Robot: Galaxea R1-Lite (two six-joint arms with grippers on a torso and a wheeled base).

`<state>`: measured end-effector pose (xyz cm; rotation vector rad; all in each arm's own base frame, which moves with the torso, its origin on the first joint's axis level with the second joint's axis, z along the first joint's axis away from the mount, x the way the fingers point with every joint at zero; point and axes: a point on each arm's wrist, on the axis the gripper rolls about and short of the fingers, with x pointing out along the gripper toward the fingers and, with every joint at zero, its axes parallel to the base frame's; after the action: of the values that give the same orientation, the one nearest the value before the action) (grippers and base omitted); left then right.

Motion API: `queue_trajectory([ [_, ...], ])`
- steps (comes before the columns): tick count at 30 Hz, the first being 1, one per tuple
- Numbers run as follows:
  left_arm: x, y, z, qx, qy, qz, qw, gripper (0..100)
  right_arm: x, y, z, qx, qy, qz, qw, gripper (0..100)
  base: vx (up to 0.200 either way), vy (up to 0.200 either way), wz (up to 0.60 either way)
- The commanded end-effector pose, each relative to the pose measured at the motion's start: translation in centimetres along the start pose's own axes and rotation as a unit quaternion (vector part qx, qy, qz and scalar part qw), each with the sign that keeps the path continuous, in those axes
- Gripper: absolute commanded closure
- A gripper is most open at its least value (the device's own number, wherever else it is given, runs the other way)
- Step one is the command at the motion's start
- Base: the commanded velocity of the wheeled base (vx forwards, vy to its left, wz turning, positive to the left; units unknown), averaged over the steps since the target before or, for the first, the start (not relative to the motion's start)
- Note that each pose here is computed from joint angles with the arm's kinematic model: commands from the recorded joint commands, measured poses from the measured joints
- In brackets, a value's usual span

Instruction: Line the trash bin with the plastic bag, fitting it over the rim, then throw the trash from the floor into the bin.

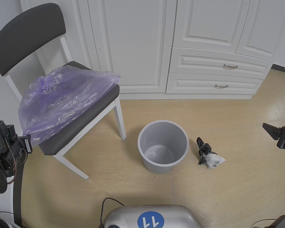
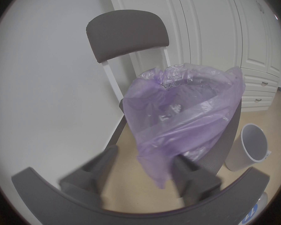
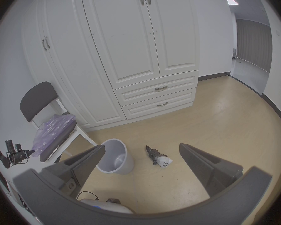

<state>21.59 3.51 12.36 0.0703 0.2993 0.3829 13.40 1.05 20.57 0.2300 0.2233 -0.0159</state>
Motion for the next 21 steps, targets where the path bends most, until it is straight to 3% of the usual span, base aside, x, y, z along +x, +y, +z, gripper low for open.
queue_trajectory([
  [1,0.0,-0.1,-0.1,0.001,0.002,-0.003,1.0,100,0.0,0.0,-0.2,0.0,0.003,0.0,1.0,0,0.0,0.0,0.0],
  [8,-0.1,-0.2,-0.6,-0.001,0.004,-0.041,0.9991,100,0.6,0.0,-0.5,-0.002,0.016,-0.003,0.9999,0,0.0,0.0,0.0],
  [12,-0.7,0.0,-0.1,-0.024,-0.041,-0.096,0.9943,100,0.8,0.1,-0.7,-0.004,0.022,0.001,0.9997,0,0.0,0.0,0.0],
  [16,-2.0,0.0,0.8,-0.043,-0.093,-0.122,0.9873,100,0.9,0.2,-0.8,-0.008,0.017,0.006,0.9998,0,0.0,0.0,0.0],
  [20,-5.5,-1.5,1.9,-0.047,-0.154,-0.196,0.9672,100,0.7,1.1,-1.0,-0.012,0.012,0.037,0.9992,0,0.0,0.0,0.0],
  [21,-6.9,-2.0,2.4,-0.047,-0.174,-0.224,0.9578,100,0.7,1.4,-1.1,-0.014,0.014,0.045,0.9988,0,0.0,0.0,0.0],
])
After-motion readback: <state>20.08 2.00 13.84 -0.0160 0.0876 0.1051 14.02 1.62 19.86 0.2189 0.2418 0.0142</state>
